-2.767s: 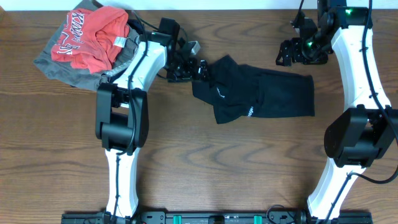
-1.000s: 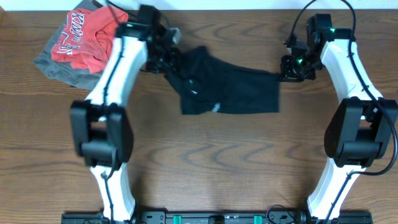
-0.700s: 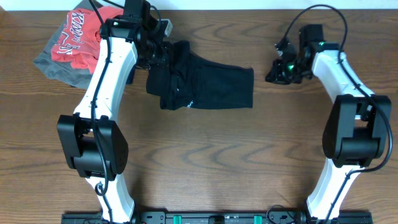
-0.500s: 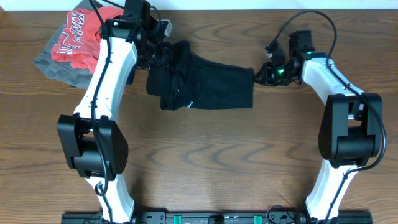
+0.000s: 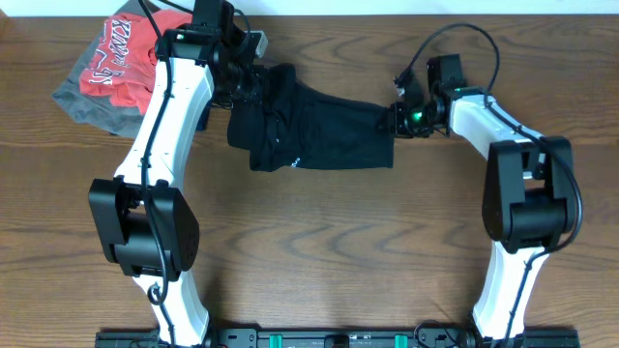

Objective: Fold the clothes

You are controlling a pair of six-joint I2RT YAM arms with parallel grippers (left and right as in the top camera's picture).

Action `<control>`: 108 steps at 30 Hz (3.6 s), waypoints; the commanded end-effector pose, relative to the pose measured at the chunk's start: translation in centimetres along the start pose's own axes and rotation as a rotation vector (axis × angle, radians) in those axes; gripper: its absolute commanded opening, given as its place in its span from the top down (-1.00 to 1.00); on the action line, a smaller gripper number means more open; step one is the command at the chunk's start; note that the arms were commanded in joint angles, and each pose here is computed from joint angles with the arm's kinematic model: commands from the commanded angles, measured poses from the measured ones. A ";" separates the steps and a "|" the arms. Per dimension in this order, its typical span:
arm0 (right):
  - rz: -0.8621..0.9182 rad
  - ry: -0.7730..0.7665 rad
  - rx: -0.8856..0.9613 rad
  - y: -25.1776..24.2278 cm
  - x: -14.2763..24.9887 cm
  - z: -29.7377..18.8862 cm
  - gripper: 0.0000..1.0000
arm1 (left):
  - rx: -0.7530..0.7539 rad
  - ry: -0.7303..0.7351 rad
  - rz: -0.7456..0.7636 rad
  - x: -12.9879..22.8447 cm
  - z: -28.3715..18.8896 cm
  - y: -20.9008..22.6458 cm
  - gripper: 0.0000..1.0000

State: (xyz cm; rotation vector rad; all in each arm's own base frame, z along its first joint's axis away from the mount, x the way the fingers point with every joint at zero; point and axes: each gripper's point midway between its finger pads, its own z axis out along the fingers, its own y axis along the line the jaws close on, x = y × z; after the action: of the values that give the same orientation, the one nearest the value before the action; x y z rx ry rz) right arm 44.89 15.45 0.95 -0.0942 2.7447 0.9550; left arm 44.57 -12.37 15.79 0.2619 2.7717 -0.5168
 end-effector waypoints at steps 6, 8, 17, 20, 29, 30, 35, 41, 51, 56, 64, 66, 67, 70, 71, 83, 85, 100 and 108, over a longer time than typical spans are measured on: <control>0.071 0.067 0.017 -1.1 2.1 2.0 0.98 | 0.119 -0.085 0.118 -1.0 -1.7 -7.4 0.88; 0.076 0.067 0.017 -1.1 2.1 2.0 0.97 | 0.141 -0.090 0.167 -1.0 -0.9 -9.6 0.88; 0.078 0.067 0.016 -1.1 2.1 2.0 0.97 | 0.122 -0.098 0.361 0.5 2.4 -17.3 0.88; 0.084 0.063 0.010 -1.3 2.0 1.8 0.98 | 0.081 -0.087 0.388 1.1 3.5 -18.0 0.88; 0.041 -0.062 -0.145 1.4 -2.5 -3.2 0.98 | 0.094 -0.059 0.395 1.5 7.2 -19.0 0.81; 0.027 -0.098 -0.162 2.0 -3.6 -4.8 0.97 | 0.094 -0.059 0.396 1.5 7.8 -19.0 0.80; -0.033 -0.276 -0.186 4.1 -7.6 -13.2 0.98 | 0.120 -0.089 0.400 0.8 9.2 -20.0 0.81; -0.072 -0.450 -0.146 4.8 -9.1 -21.6 0.98 | 0.145 -0.132 0.409 0.2 9.4 -21.6 0.73; -0.026 -0.470 -0.104 2.7 -8.4 -24.1 0.84 | 0.144 -0.158 0.406 -0.5 8.4 -21.5 -0.96; -0.017 -0.438 -0.053 2.4 -7.8 -23.0 0.80 | 0.145 -0.262 0.385 -2.9 3.4 -20.6 -0.96; -0.051 -0.296 0.095 3.9 -5.8 -17.2 0.18 | 0.093 -0.409 0.273 -5.7 -6.0 -15.3 -0.96; -0.072 -0.253 0.121 4.9 -5.2 -15.0 0.01 | 0.067 -0.408 0.237 -5.9 -6.7 -13.2 -0.96; -0.068 -0.233 0.139 5.2 -4.9 -14.0 -0.05 | 0.054 -0.402 0.219 -6.0 -6.8 -12.2 -0.96; -0.046 -0.176 0.221 5.5 -3.7 -11.0 -0.12 | 0.014 -0.361 0.157 -5.5 -6.8 -9.1 -0.96; -0.041 -0.159 0.238 5.6 -3.3 -10.1 -0.15 | 0.003 -0.345 0.138 -5.3 -6.8 -8.2 -0.96; -0.016 -0.010 0.466 3.6 0.7 -2.1 0.24 | -0.071 -0.268 -0.003 -3.7 -7.5 -1.7 -0.96; -0.013 -0.023 0.498 3.0 0.4 -2.4 0.49 | -0.078 -0.265 -0.004 -3.6 -7.4 -1.6 -0.96; 0.047 -0.046 0.491 -1.6 -1.1 -8.1 0.97 | -0.082 -0.210 -0.021 -3.4 -4.7 -0.7 -0.96; -0.070 -0.002 0.285 2.1 -0.8 -6.4 0.40 | -0.087 -0.152 -0.038 -3.0 -2.1 0.3 -0.96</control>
State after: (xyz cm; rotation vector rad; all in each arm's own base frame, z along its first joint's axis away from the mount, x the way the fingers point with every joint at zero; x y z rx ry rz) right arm 44.50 10.29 5.26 0.0205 2.8759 0.3824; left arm 46.80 -11.89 19.83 0.1673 2.6144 -0.4205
